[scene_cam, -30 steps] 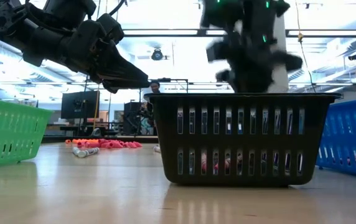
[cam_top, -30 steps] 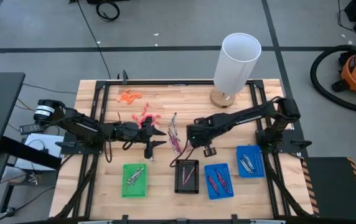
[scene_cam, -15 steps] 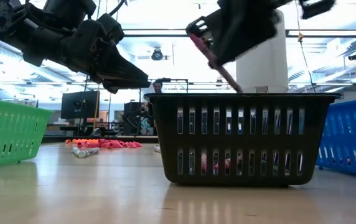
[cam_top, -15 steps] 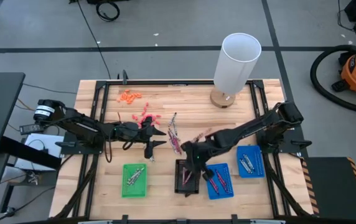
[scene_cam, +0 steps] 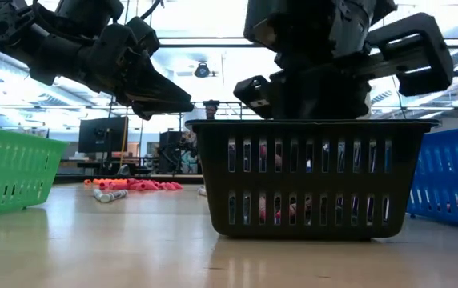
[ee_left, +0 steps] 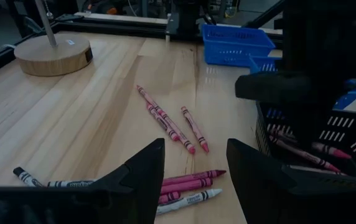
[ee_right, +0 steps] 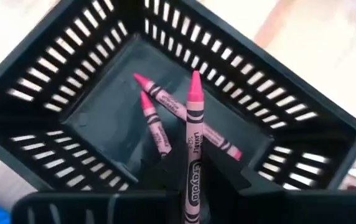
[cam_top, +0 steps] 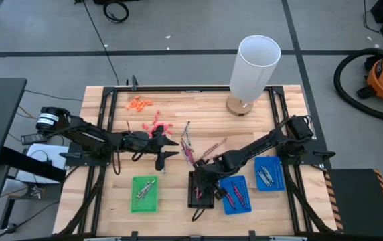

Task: Sort crayons
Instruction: Put the pink crayon into the black bin, then put the white crayon into the green bin

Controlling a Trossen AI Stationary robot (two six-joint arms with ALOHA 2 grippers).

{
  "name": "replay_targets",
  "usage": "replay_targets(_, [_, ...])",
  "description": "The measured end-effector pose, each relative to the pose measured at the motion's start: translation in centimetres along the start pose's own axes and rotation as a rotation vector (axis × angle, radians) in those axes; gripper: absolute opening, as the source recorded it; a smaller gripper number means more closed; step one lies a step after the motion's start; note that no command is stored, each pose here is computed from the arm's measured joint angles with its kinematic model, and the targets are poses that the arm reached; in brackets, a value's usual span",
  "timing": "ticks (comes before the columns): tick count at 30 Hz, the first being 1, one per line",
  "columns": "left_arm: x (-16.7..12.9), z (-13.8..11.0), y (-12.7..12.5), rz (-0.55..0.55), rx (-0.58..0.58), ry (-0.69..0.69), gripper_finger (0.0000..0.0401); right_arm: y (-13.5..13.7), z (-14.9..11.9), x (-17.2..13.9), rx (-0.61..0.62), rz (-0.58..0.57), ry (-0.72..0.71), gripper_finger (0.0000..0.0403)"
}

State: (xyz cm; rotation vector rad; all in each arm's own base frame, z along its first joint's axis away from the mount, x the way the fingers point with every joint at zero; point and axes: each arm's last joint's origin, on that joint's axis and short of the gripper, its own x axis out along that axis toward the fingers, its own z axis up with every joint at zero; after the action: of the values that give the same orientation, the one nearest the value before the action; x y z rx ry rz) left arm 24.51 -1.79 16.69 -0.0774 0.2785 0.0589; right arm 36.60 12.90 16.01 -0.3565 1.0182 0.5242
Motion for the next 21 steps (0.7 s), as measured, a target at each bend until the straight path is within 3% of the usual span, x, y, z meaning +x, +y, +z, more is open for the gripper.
replay_targets(8, [0.0,-0.1,-0.2,-0.009,-0.02,0.011,0.0185,-0.1,0.5,-1.6,0.051,-0.032,-0.033,0.0096])
replay_targets(12, [-0.2,-0.8,-1.0,-0.123,0.008,0.091,0.0185,0.0,0.7,-4.3,0.044,-0.126,-0.025,0.0104])
replay_targets(16, [0.3,-0.7,-1.8,-0.139,0.066,0.311,0.0185,0.1,0.6,-7.5,0.07,-0.236,-0.014,0.0102])
replay_targets(21, [1.0,0.6,-2.5,-0.125,0.191,0.623,0.0185,0.3,0.5,-10.1,0.124,-0.281,-0.044,0.0101])
